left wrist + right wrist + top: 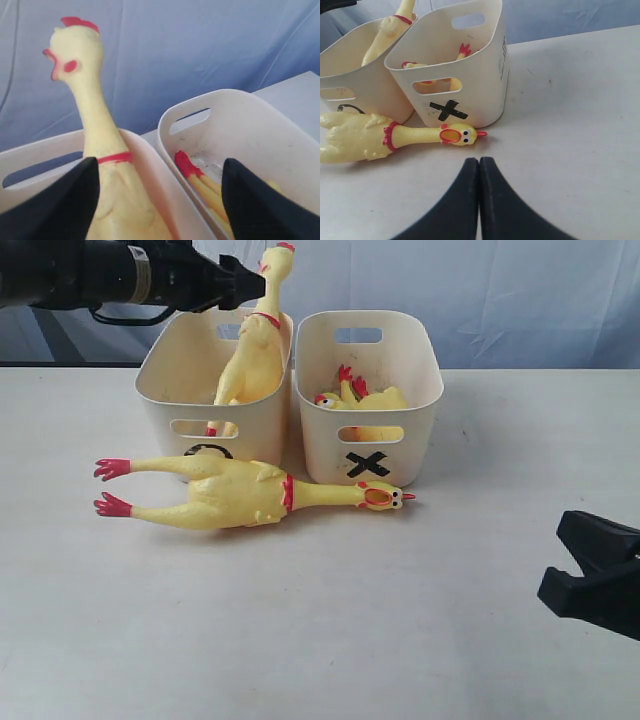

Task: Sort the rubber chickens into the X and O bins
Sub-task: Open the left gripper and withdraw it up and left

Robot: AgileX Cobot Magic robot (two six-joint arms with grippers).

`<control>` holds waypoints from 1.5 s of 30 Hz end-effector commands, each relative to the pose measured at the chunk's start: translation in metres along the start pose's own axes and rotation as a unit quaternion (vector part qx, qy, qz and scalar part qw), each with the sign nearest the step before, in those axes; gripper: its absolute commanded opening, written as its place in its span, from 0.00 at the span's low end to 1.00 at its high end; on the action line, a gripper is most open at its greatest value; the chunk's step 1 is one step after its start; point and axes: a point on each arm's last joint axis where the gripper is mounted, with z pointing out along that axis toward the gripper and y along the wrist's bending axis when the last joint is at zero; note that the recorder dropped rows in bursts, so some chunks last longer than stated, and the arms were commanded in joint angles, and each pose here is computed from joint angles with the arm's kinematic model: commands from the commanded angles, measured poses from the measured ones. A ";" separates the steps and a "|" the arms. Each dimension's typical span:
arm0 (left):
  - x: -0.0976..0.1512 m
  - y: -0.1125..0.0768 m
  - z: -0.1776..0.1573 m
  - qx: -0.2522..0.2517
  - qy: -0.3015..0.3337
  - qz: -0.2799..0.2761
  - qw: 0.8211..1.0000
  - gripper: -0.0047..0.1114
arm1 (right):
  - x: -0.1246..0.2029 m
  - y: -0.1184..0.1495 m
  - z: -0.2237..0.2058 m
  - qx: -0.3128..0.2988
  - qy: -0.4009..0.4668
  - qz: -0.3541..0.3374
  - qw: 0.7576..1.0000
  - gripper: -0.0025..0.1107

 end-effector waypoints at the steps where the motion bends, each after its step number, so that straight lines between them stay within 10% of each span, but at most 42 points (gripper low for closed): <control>1: -0.021 -0.003 -0.025 0.035 -0.018 -0.014 0.999 0.55 | 0.000 -0.001 0.000 -0.001 -0.006 -0.007 1.000 0.01; 9: -0.026 0.006 -0.088 0.236 0.018 -0.017 0.971 0.32 | 0.000 -0.001 0.000 0.001 -0.006 -0.006 1.000 0.01; 13: -0.024 0.022 -0.105 0.211 0.029 -0.108 0.971 0.19 | 0.000 -0.001 0.000 0.001 -0.006 -0.006 1.000 0.01; 24: -0.022 0.045 -0.131 0.176 0.014 -0.131 0.975 0.04 | 0.000 -0.001 0.000 0.002 -0.006 -0.005 1.000 0.01; 30: -0.043 0.014 -0.162 0.175 -0.007 -0.094 0.980 0.04 | 0.000 -0.001 0.000 0.002 -0.004 -0.004 1.000 0.01; 45: 0.000 -0.067 -0.218 0.181 0.003 -0.062 0.982 0.04 | 0.000 -0.001 0.000 0.001 -0.003 -0.004 1.000 0.01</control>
